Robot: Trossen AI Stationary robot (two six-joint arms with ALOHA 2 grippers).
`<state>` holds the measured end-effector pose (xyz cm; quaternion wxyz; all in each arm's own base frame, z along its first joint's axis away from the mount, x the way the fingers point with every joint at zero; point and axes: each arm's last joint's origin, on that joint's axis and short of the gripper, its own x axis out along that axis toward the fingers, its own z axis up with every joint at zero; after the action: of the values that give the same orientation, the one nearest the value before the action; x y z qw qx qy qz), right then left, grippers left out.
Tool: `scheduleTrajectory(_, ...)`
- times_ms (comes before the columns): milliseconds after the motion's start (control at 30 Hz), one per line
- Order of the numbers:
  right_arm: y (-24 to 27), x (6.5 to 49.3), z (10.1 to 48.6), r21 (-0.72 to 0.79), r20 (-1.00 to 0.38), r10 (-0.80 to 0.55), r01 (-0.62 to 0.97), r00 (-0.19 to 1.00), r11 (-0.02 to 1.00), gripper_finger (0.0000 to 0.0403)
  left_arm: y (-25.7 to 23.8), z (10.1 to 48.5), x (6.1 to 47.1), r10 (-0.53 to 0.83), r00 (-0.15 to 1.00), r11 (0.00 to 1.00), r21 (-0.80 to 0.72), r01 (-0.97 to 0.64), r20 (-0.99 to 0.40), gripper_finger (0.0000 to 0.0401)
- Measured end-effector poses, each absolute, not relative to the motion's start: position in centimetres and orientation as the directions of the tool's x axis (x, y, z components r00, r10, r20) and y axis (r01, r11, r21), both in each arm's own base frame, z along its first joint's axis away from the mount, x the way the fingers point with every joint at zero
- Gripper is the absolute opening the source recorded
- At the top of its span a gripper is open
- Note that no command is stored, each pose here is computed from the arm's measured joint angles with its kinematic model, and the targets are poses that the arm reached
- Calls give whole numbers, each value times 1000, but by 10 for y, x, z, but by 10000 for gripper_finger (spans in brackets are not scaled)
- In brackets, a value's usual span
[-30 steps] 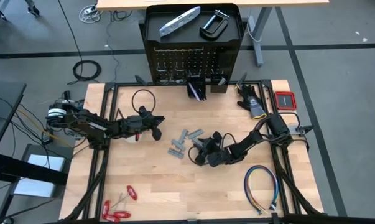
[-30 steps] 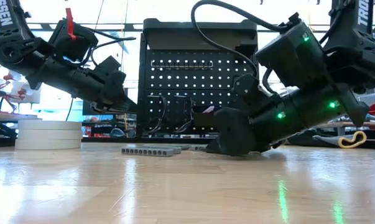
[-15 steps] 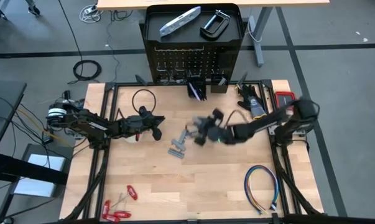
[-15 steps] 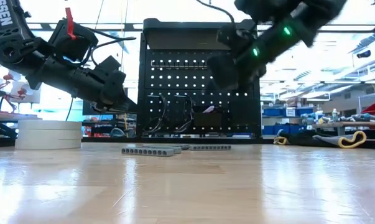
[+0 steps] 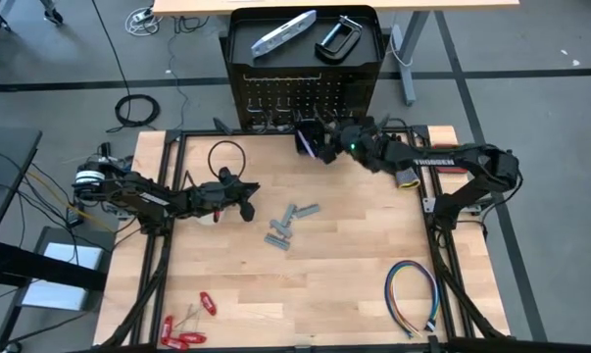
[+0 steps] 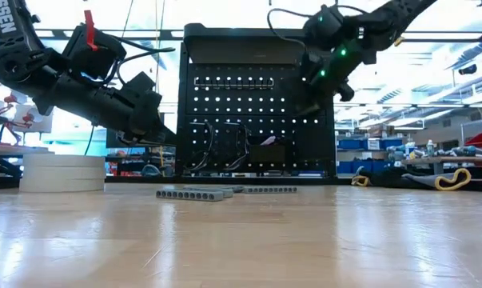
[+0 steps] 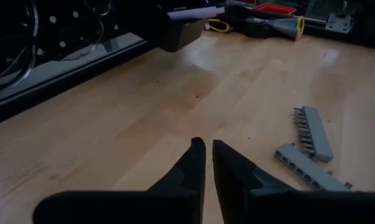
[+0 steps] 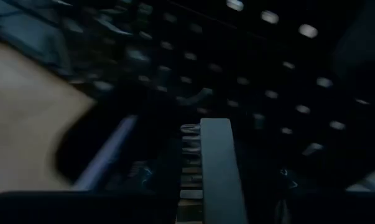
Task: Hang tools onto peg board
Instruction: Put the gray screwdriver bit set into the right black bin on the peg board
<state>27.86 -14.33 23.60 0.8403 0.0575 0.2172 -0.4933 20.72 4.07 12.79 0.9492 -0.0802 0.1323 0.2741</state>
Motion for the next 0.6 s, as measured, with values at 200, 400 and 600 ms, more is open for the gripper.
scheduleTrajectory(200, -162, 271, 232, -49, -433, -820, 899, 374, 436, 155, 41, 128, 207, 499, 815, 837, -80, -541, -295, 35)
scheduleTrajectory(400, -164, 270, 232, 7, -432, -823, 914, 369, 406, 192, 41, 128, 207, 499, 815, 837, -80, -541, -295, 35)
scheduleTrajectory(600, -162, 270, 232, 18, -432, -822, 914, 372, 405, 235, 41, 128, 207, 499, 815, 837, -80, -541, -295, 35)
